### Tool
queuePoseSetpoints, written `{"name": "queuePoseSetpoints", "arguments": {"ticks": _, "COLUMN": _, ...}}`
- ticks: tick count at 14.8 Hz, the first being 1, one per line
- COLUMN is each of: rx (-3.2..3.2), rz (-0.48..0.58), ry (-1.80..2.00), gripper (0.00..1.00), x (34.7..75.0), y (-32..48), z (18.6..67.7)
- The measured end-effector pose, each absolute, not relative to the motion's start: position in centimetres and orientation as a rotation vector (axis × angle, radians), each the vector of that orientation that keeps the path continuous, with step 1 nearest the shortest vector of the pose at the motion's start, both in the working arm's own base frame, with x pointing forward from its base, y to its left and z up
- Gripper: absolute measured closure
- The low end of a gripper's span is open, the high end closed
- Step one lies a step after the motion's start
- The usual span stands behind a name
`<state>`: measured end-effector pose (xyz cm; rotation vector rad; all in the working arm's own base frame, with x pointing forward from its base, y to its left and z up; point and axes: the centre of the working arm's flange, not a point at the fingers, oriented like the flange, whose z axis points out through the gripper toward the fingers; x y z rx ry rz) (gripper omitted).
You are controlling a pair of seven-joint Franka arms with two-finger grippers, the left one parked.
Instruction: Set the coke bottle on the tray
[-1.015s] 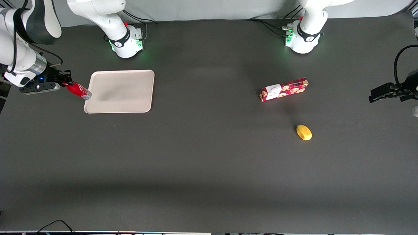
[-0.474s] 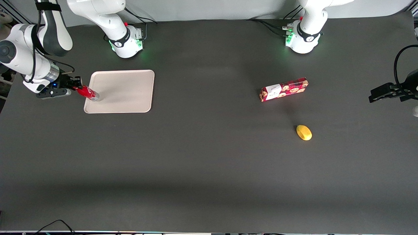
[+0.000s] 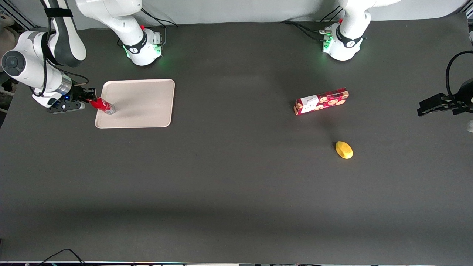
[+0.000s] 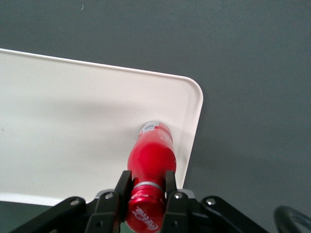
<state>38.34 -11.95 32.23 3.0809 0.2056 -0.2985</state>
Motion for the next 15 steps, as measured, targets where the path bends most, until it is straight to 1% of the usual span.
{"name": "queuePoseSetpoints", "arguments": {"ticks": 2, "rx": 3.08, "rz": -0.299, "ry": 0.206, "gripper": 0.65, "x": 38.4, "y": -12.0, "z": 32.2}}
{"name": "queuePoseSetpoints", "arguments": {"ticks": 3, "rx": 3.08, "rz": -0.298, "ry": 0.206, "gripper": 0.58, "x": 38.4, "y": -12.0, "z": 32.2}}
{"name": "queuePoseSetpoints", "arguments": {"ticks": 5, "rx": 3.081, "rz": -0.296, "ry": 0.203, "gripper": 0.41, "x": 38.4, "y": -12.0, "z": 32.2}}
{"name": "queuePoseSetpoints", "arguments": {"ticks": 6, "rx": 3.082, "rz": -0.295, "ry": 0.2, "gripper": 0.29, "x": 38.4, "y": -12.1, "z": 32.2}}
{"name": "queuePoseSetpoints", "arguments": {"ticks": 9, "rx": 3.08, "rz": -0.272, "ry": 0.193, "gripper": 0.02, "x": 38.8, "y": -12.4, "z": 32.8}}
{"name": "queuePoseSetpoints", "arguments": {"ticks": 10, "rx": 3.078, "rz": -0.247, "ry": 0.191, "gripper": 0.0, "x": 39.2, "y": -12.5, "z": 33.5}}
{"name": "queuePoseSetpoints", "arguments": {"ticks": 12, "rx": 3.067, "rz": -0.164, "ry": 0.186, "gripper": 0.0, "x": 40.7, "y": -12.9, "z": 36.0}}
{"name": "queuePoseSetpoints", "arguments": {"ticks": 15, "rx": 3.107, "rz": -0.009, "ry": 0.131, "gripper": 0.0, "x": 44.7, "y": -11.0, "z": 43.0}}
